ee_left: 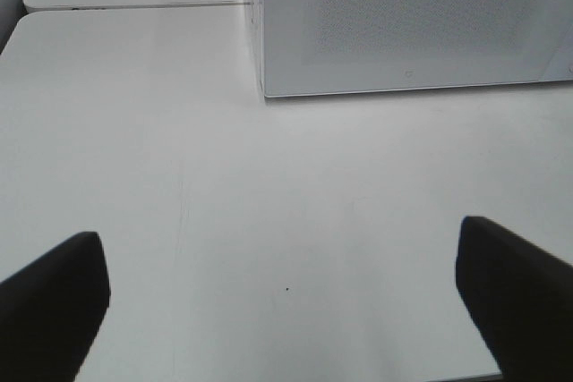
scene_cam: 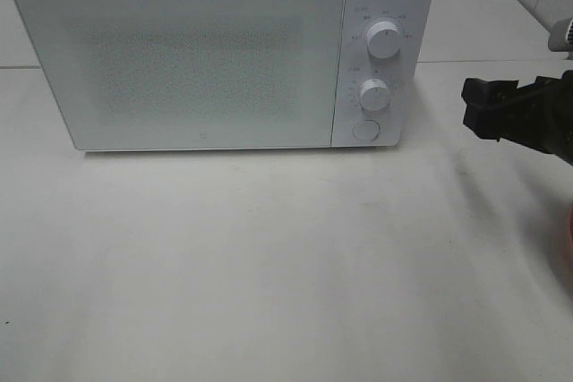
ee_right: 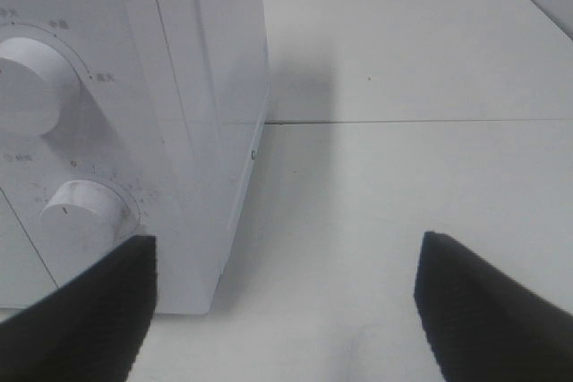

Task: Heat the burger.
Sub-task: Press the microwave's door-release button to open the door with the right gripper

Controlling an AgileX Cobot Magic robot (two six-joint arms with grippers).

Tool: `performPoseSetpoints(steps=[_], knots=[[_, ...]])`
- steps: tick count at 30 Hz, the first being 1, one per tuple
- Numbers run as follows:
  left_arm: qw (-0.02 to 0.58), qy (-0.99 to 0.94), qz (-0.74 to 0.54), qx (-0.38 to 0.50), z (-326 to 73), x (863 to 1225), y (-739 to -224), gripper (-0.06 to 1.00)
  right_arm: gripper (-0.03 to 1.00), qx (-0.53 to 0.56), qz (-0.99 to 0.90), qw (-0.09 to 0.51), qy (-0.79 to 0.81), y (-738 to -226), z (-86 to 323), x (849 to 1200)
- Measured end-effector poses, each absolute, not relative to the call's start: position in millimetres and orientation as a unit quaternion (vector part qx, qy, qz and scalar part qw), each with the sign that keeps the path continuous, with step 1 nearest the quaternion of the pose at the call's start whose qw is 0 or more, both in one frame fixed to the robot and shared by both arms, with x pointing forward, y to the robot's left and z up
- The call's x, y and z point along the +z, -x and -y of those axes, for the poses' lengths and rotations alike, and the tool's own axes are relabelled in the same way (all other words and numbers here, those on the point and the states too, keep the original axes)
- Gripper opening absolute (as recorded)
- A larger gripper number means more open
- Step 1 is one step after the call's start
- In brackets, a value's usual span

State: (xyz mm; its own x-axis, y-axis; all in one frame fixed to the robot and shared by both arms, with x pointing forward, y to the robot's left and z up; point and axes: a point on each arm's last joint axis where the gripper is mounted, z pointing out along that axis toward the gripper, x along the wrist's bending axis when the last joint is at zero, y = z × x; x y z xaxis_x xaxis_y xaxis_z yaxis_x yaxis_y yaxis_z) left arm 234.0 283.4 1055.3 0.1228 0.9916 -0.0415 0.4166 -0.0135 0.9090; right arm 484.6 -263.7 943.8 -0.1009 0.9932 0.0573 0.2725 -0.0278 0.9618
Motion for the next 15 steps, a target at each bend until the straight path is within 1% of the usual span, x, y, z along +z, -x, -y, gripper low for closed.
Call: performPoseSetpoints(steps=[5,7,12,15], knots=[[0.417,-0.623,-0.565,0.345,-283.4,1055.3,-234.0,0.99,0.76,0.449,-0.592,0.4,-0.537,-474.0,250.6,927.2],[0.417,-0.623,-0.565,0.345,-283.4,1055.3,-234.0,0.99,0.76,0.436,-0.603,0.408,-0.529,-470.2,239.6,917.4],[0.417,-0.623,-0.565,0.345,-283.4,1055.3,-234.0,0.99,0.76,0.429,-0.6,0.418,-0.53,-466.5,225.5,906.6],[0.417,-0.623,-0.565,0.345,-283.4,1055.3,-234.0,0.99,0.76,0.428,-0.605,0.414,-0.528,-462.9,216.3,901.7]])
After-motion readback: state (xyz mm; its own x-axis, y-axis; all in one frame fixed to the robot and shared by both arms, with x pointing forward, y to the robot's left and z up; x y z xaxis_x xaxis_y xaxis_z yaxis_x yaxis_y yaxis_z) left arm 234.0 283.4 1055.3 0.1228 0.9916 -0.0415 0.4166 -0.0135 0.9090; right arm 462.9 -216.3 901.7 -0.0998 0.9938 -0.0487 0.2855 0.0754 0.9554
